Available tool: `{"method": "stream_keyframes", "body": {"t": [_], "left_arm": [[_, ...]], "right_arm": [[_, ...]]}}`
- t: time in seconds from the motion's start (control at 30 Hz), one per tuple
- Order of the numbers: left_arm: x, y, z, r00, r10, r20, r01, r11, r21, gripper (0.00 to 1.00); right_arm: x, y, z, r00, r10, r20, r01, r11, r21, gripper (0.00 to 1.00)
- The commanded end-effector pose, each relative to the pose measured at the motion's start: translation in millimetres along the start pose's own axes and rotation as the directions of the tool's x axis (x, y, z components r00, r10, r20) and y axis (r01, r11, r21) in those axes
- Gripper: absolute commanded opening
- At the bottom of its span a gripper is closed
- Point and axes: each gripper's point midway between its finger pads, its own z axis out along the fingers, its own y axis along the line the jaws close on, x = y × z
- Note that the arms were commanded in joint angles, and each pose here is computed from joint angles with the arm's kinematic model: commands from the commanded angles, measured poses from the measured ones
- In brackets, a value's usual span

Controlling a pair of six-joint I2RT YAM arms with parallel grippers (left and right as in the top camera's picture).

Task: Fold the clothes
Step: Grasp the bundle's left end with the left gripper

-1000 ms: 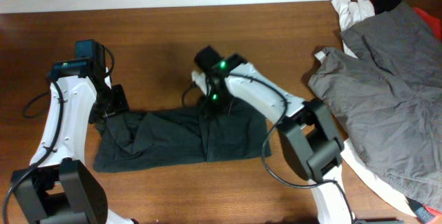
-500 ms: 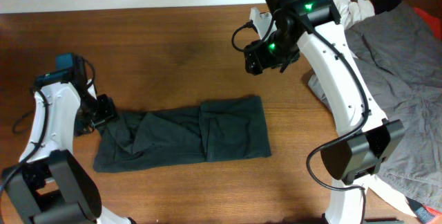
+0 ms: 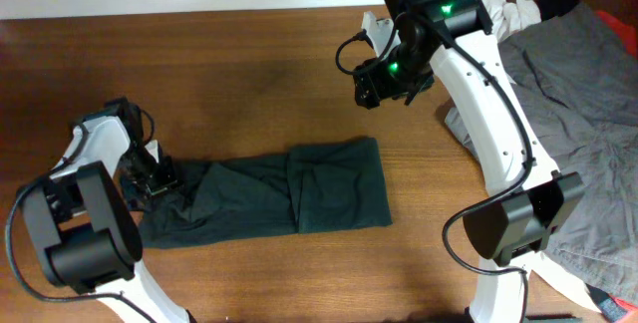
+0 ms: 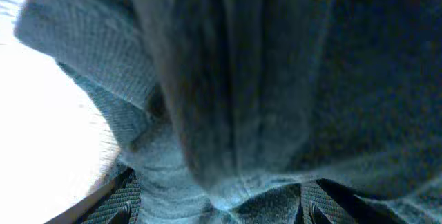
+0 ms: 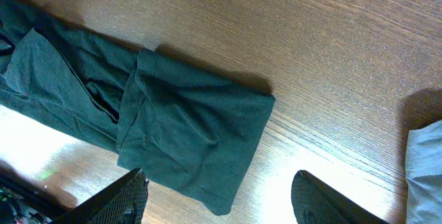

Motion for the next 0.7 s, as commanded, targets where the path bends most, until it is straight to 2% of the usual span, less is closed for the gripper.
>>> {"method": "stream_keyframes", "body": {"t": [0.0, 0.2, 0.43, 0.67], "left_arm": [[4, 3, 24, 0.998, 0.012, -0.067, -0.013, 1.000, -0.011, 0.73], [4, 4, 25, 0.996, 0.011, -0.085, -0.013, 1.000, -0.012, 0.73], [-16, 15, -26, 0.999, -0.014, 0.037, 0.017, 0.997, -0.079, 0.78], [-14, 18, -16, 0.999, -0.032, 0.039, 0.035, 0.995, -0.096, 0.78]], "right_arm": [[2, -1, 4, 1.000, -0.009, -0.014, 0.009, 1.000, 0.003, 0.71], [3, -1, 3, 1.000, -0.009, -0.018, 0.009, 1.000, 0.003, 0.71], [3, -1, 4, 1.000, -0.008, -0.018, 0.008, 1.000, 0.004, 0.71], [4, -1, 3, 1.000, -0.006, -0.024, 0.006, 1.000, 0.003, 0.71]]}}
